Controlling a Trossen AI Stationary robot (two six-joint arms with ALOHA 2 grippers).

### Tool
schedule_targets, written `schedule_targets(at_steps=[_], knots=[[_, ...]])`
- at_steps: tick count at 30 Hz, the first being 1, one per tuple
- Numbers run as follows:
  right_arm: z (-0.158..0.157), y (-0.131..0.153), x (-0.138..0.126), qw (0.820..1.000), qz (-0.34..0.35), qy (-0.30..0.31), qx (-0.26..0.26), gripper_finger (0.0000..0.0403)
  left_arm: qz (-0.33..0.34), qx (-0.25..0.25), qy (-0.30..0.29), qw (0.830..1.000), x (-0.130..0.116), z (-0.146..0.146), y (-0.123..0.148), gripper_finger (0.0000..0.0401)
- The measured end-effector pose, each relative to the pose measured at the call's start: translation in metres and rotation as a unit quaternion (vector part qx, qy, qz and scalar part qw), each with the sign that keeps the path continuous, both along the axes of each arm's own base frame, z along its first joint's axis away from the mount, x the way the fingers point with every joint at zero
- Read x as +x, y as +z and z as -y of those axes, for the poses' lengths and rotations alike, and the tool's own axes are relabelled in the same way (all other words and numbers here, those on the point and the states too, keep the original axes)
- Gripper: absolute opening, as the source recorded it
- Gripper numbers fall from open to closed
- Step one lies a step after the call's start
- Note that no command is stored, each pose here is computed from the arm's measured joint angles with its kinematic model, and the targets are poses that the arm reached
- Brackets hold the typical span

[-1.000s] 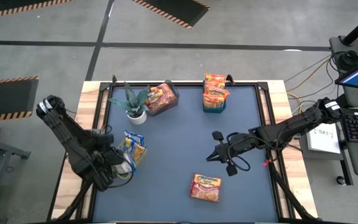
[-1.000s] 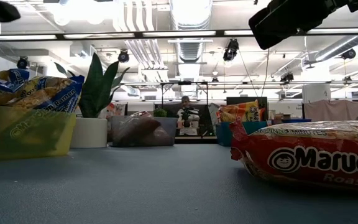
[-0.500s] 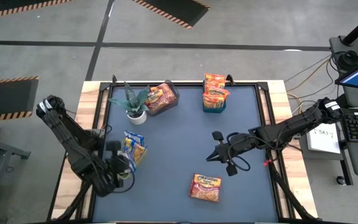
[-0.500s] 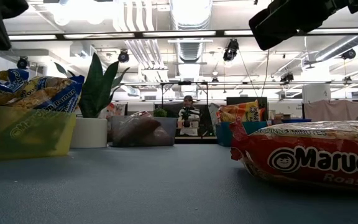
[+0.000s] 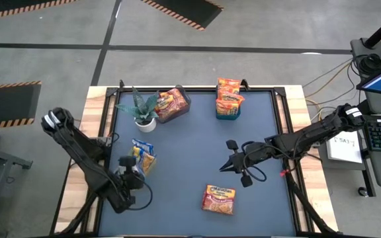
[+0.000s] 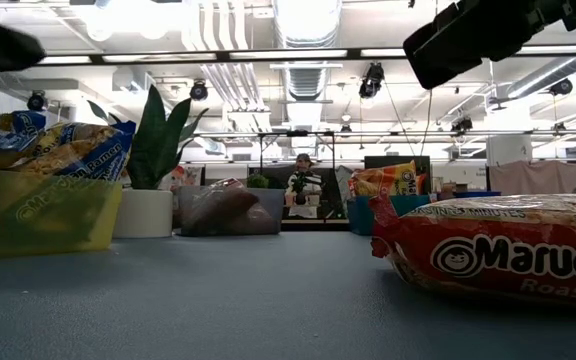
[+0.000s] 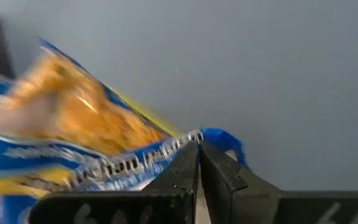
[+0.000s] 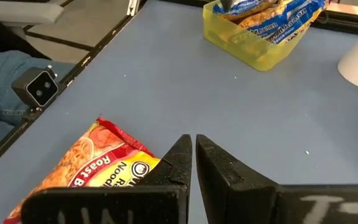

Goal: Sort Maruchan noodles
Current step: Put the blue noodle pack into the yellow bin

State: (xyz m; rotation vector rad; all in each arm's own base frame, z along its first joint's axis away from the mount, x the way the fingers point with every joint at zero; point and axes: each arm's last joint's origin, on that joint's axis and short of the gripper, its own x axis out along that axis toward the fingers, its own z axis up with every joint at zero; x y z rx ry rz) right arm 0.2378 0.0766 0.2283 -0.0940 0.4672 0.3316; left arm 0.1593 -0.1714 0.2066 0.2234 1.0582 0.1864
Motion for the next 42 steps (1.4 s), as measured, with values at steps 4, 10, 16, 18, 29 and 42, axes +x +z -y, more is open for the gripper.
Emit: schedule_targets(at_steps=[4,10,16,18,29,42], knots=[[0.000,0.001,0.001,1.000,0.008,0.001,0.001,0.0012,-0.056,-0.031,0.005,0.998,-0.001,0.004,-0.010,0.0000],[0.000,0.001,0.001,1.000,0.009,0.003,-0.002,0.0012,-0.118,-0.073,0.021,0.990,-0.004,0.007,-0.016,0.0000],[0.000,0.001,0.001,1.000,0.009,0.002,-0.002,0.0012,-0.126,-0.080,0.027,0.988,-0.004,0.006,-0.016,0.0000],[0.000,0.001,0.001,1.000,0.009,0.002,-0.002,0.0012,-0.129,-0.086,0.026,0.988,-0.004,0.006,-0.014,0.0000],[0.000,0.001,0.001,1.000,0.010,0.002,-0.002,0.0012,-0.105,-0.170,0.051,0.978,-0.005,0.007,0.025,0.0000],[0.000,0.001,0.001,1.000,0.010,0.003,-0.004,0.0012,-0.010,0.025,0.050,0.998,-0.010,-0.016,0.037,0.0000]])
